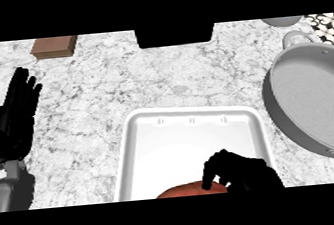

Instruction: Pick the sweet potato from the tray and place it in the pot

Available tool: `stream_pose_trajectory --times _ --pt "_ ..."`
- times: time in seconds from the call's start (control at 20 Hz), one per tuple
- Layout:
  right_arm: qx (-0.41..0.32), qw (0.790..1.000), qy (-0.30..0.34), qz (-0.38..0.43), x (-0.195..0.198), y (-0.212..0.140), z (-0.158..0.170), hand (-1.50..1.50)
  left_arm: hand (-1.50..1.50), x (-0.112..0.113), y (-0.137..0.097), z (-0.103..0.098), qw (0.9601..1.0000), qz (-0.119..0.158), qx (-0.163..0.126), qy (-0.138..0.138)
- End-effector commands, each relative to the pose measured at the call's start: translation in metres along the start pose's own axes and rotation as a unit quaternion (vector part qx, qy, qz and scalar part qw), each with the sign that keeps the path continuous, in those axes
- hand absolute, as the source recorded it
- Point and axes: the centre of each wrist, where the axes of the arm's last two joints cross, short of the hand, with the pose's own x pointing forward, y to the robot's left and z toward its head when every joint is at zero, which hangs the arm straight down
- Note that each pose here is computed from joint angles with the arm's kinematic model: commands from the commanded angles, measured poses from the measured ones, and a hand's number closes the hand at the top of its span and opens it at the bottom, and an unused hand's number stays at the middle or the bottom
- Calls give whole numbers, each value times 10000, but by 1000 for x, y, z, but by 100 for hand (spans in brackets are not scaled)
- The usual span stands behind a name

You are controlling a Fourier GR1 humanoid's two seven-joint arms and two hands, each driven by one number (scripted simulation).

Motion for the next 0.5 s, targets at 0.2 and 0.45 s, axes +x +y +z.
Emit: stream_pose_trajectory --times 0.2,0.45 --pt "-1798 9818 465 -383 -2 -58 16 150 0 -8 -10 1 9999 42 -144 -21" --pt "-2123 9740 768 -212 -32 -88 9 150 0 5 -8 -6 10000 61 -69 -31"
